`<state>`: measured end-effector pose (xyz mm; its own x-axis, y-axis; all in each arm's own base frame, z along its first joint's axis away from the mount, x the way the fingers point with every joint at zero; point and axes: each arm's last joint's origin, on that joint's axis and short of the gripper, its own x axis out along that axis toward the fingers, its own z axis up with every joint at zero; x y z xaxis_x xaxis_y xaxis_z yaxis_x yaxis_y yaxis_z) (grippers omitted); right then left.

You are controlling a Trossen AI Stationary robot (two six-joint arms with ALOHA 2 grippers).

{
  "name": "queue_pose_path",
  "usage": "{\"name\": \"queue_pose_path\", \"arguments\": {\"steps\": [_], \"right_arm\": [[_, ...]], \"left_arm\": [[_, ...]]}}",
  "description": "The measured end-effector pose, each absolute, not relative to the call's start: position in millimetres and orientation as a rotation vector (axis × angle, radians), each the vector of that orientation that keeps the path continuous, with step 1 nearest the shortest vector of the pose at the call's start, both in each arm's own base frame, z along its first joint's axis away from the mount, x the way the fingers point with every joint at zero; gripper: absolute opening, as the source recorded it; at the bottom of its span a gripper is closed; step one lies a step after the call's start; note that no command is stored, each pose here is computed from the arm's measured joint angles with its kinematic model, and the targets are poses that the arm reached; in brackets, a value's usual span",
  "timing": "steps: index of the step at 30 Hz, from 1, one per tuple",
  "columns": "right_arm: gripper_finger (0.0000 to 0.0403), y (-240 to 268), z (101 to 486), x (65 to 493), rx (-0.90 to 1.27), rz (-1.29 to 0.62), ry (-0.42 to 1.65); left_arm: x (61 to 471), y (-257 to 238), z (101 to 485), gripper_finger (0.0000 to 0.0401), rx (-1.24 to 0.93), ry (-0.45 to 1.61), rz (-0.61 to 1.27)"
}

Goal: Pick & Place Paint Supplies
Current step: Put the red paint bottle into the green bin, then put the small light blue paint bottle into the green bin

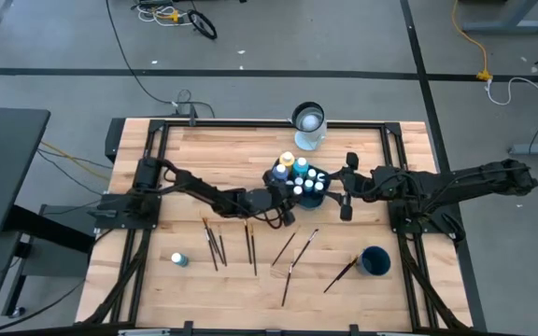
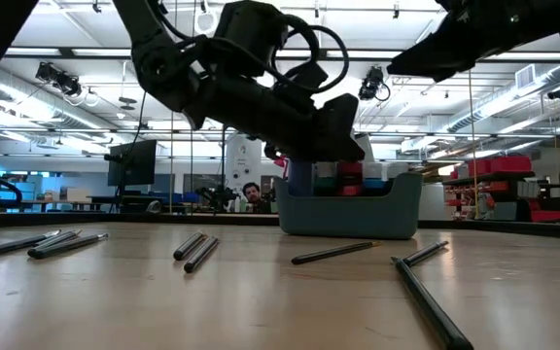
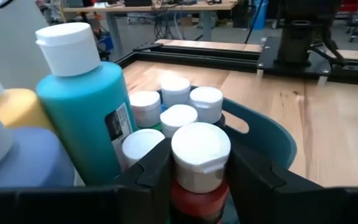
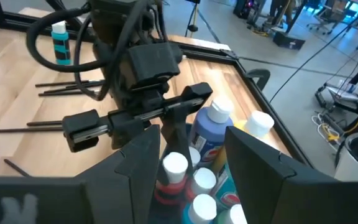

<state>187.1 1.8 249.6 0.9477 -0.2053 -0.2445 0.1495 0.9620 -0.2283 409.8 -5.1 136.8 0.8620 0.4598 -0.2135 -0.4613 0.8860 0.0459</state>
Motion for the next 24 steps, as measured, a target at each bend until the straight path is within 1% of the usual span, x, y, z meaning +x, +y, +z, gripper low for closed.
{"name": "queue_pose_path", "arguments": {"steps": [4, 8, 14, 17, 20, 24], "right_arm": [[0.0184, 1.9, 250.0, 187.2, -0.229, -0.180, 0.268], [0.0184, 1.9, 250.8, 187.5, -0.227, -0.180, 0.259], [0.0184, 2.0, 253.6, 188.1, -0.222, -0.180, 0.229], [0.0184, 2.0, 253.9, 188.2, -0.222, -0.181, 0.226], [0.0184, 2.0, 253.9, 188.2, -0.222, -0.181, 0.226], [0.0184, 2.0, 254.0, 188.2, -0.199, -0.183, 0.223]], "left_arm": [[410.4, -2.7, 136.8, 0.0140, -0.006, 0.225, 0.445], [409.9, -2.8, 135.2, 0.0169, 0.060, 0.255, 0.433], [409.7, -2.7, 134.5, 0.0201, 0.060, 0.263, 0.437], [410.0, -2.8, 136.2, 0.0207, 0.055, 0.239, 0.437], [409.5, -6.3, 140.5, 0.0206, 0.095, 0.221, 0.425], [406.1, -16.1, 169.0, 0.0204, 0.132, 0.152, 0.402]]}}
